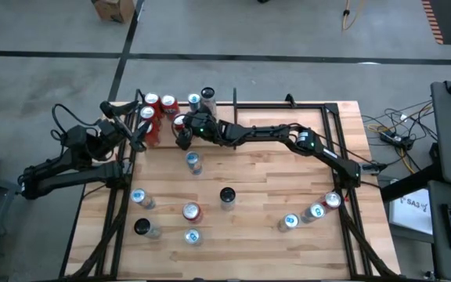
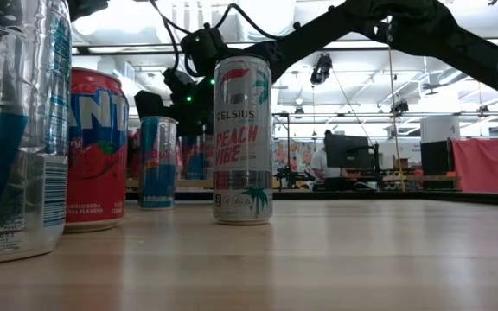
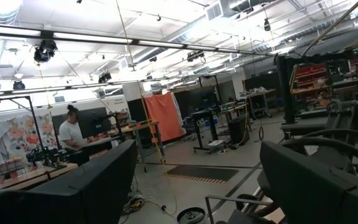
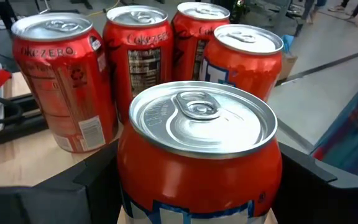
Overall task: Place canned beverage on shelf
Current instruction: Put the red soda can on the shelf aligned with the other red soda can
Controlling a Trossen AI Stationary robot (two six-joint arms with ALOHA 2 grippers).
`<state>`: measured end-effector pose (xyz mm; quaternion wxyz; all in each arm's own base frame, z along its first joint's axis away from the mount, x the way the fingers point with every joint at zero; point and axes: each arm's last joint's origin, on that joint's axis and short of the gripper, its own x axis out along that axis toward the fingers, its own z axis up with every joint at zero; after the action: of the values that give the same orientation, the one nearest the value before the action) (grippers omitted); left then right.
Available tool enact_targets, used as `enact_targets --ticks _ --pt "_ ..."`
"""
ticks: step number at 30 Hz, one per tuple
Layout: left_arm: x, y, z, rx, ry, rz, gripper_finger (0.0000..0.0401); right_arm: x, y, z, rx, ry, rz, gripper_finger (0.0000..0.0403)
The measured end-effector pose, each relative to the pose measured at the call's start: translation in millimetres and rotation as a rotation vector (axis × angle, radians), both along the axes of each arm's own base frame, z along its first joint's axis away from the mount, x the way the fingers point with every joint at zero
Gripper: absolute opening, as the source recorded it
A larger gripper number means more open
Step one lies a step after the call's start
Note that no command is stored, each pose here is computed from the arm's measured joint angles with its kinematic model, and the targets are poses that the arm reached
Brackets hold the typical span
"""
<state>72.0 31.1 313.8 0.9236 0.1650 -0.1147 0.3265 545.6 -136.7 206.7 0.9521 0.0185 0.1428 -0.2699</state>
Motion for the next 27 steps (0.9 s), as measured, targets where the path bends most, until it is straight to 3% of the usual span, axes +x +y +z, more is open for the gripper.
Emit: enact_targets --ticks 10,27 --pt "0.0 0.0 0.0 0.0 0.0 0.0 0.0325 -0.6 0.1 -2.8 0.002 0.007 -0.002 0.0328" --pt "0.0 0.0 0.0 0.0 0.0 0.0 0.0325 -3.6 -1.7 4.5 -0.02 0.017 -0.034 0.0322"
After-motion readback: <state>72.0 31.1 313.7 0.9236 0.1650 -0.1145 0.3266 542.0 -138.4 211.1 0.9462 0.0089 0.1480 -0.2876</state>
